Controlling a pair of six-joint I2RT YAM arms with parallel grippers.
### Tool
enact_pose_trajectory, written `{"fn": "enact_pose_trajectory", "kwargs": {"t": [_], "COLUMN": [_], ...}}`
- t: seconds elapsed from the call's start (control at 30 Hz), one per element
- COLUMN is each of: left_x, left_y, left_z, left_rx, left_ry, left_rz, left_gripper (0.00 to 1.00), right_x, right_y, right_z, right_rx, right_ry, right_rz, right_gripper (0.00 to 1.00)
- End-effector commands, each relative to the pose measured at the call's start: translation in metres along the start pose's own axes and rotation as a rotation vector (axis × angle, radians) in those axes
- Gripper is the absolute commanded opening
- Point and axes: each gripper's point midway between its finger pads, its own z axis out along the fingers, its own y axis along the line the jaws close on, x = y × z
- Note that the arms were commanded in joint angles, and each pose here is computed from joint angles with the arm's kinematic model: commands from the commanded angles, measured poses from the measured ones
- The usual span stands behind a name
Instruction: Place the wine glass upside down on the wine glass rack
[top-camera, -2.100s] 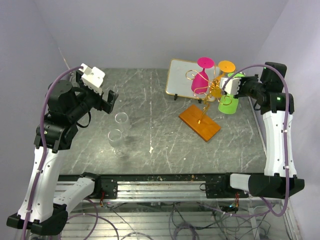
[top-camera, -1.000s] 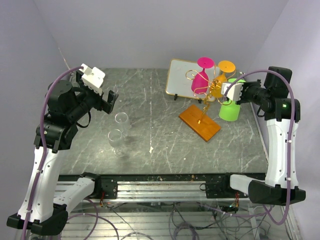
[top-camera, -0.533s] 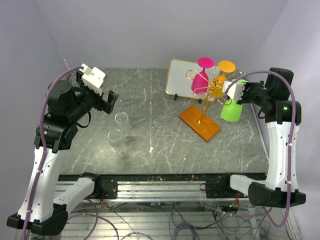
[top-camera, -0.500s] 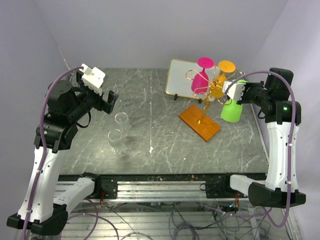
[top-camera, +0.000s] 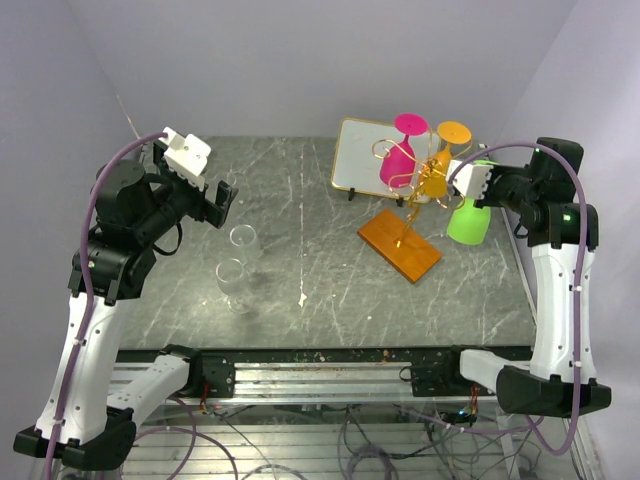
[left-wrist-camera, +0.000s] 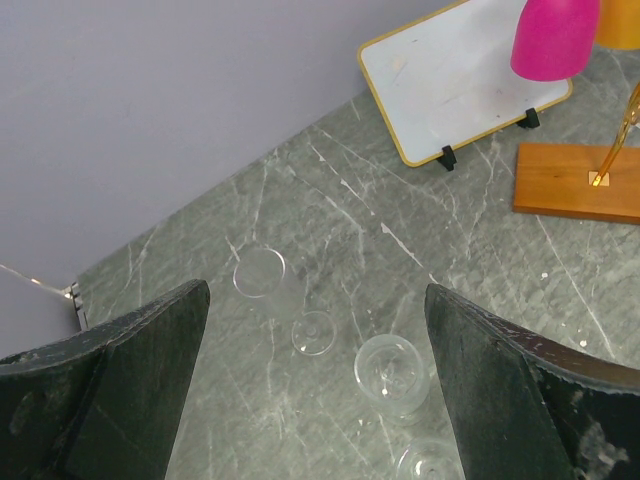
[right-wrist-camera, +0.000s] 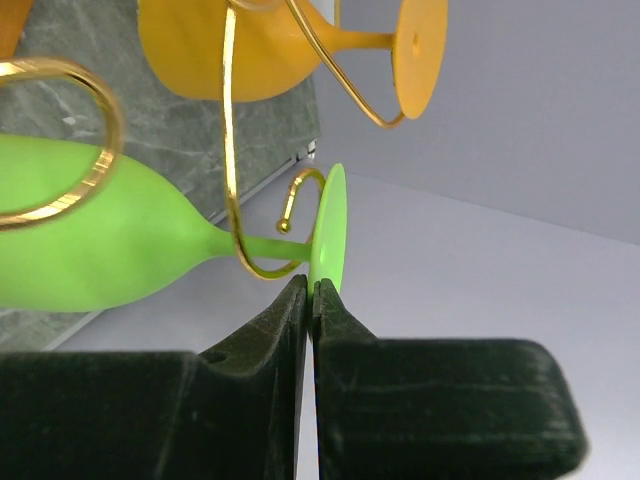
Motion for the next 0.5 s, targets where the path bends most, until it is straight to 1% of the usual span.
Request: {"fn": "enact_pose_trajectory", "kwargs": {"t": [0.0, 0.17, 0.47], "left_x": [-0.005, -0.003, -0.003], "left_y": [-0.001, -0.002, -0.002], "left_z": [-0.002, -0.002, -0.003], "left_rx": [0.015, 0.016, 0.016], "left_ry": [-0.019, -0.017, -0.017], "left_rz": [0.010, 0.011, 0.013], "left_gripper": [1.00, 1.00, 1.00], "right_x": [0.000, 0.000, -0.011], "right_y": [-0.004, -0.003, -0.006], "right_z": [-0.003, 0.000, 0.008], "right_rx": [0.032, 0.031, 0.037], "right_ry": [0.007, 0.001, -0.068], "right_rz": [0.007, 0.007, 0.003], "right_gripper": [0.04, 0.05, 0.06]}}
